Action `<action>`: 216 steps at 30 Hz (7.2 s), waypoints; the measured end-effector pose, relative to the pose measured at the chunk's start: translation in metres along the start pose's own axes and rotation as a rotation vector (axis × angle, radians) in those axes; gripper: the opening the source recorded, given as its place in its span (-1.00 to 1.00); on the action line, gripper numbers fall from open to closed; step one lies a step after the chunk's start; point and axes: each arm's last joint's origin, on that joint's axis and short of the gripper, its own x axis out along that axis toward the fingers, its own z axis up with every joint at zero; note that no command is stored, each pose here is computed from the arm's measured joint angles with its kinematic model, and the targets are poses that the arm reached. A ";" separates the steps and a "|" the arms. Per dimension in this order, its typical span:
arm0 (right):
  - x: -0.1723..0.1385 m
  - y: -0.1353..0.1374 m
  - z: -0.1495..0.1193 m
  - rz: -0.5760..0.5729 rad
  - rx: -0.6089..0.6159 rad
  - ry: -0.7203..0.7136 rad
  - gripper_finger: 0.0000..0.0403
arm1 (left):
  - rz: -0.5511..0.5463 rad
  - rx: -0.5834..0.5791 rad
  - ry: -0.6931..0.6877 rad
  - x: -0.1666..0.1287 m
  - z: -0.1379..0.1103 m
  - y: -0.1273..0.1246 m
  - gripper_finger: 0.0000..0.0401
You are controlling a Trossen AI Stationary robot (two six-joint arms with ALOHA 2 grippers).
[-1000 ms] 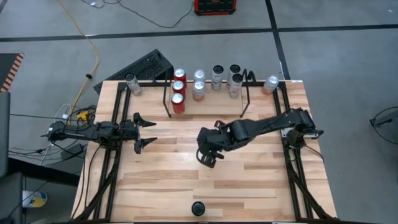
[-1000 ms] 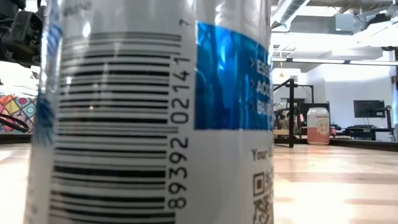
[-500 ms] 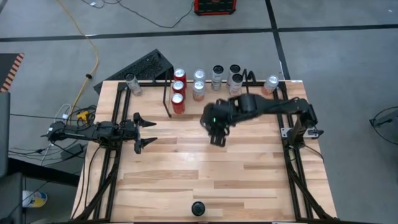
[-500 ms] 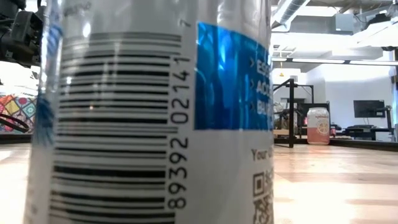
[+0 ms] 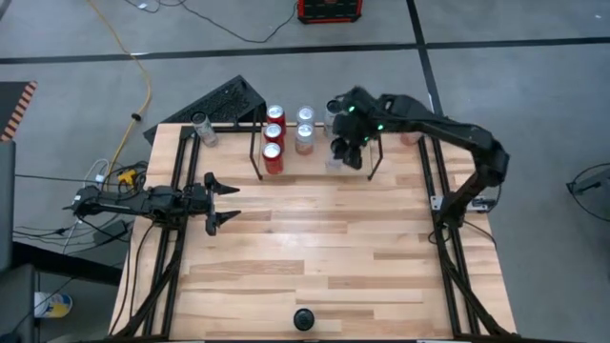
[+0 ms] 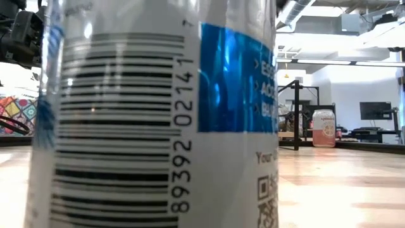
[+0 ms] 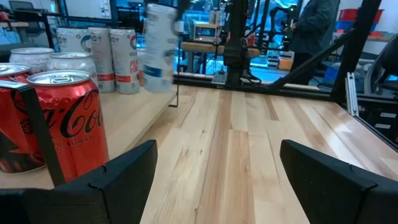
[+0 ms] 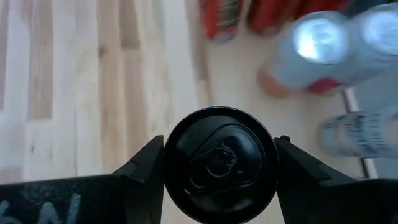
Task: Place canned beverage on shelf
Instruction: Put the top white blue soda can on the shelf aligned with the other white blue soda can
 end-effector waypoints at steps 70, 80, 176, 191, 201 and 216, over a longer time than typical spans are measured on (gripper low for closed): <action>-0.008 -0.039 0.008 0.068 0.007 -0.048 0.40 | 0.000 0.000 0.000 0.000 0.000 0.000 0.63; 0.003 0.059 -0.036 0.188 0.078 0.036 0.14 | 0.000 0.000 0.000 0.000 0.000 0.000 0.63; 0.077 -0.013 -0.097 -0.178 0.334 -0.162 -1.00 | 0.000 0.000 0.000 0.000 0.000 0.000 0.63; 0.079 -0.005 -0.096 -0.145 0.332 -0.149 -1.00 | 0.000 0.000 0.000 0.000 0.000 0.000 0.63; 0.079 -0.005 -0.096 -0.145 0.330 -0.150 -1.00 | 0.000 0.000 0.000 0.000 0.000 0.000 0.63; 0.079 -0.005 -0.096 -0.147 0.301 -0.148 -1.00 | 0.000 0.000 0.000 0.000 0.000 0.000 0.63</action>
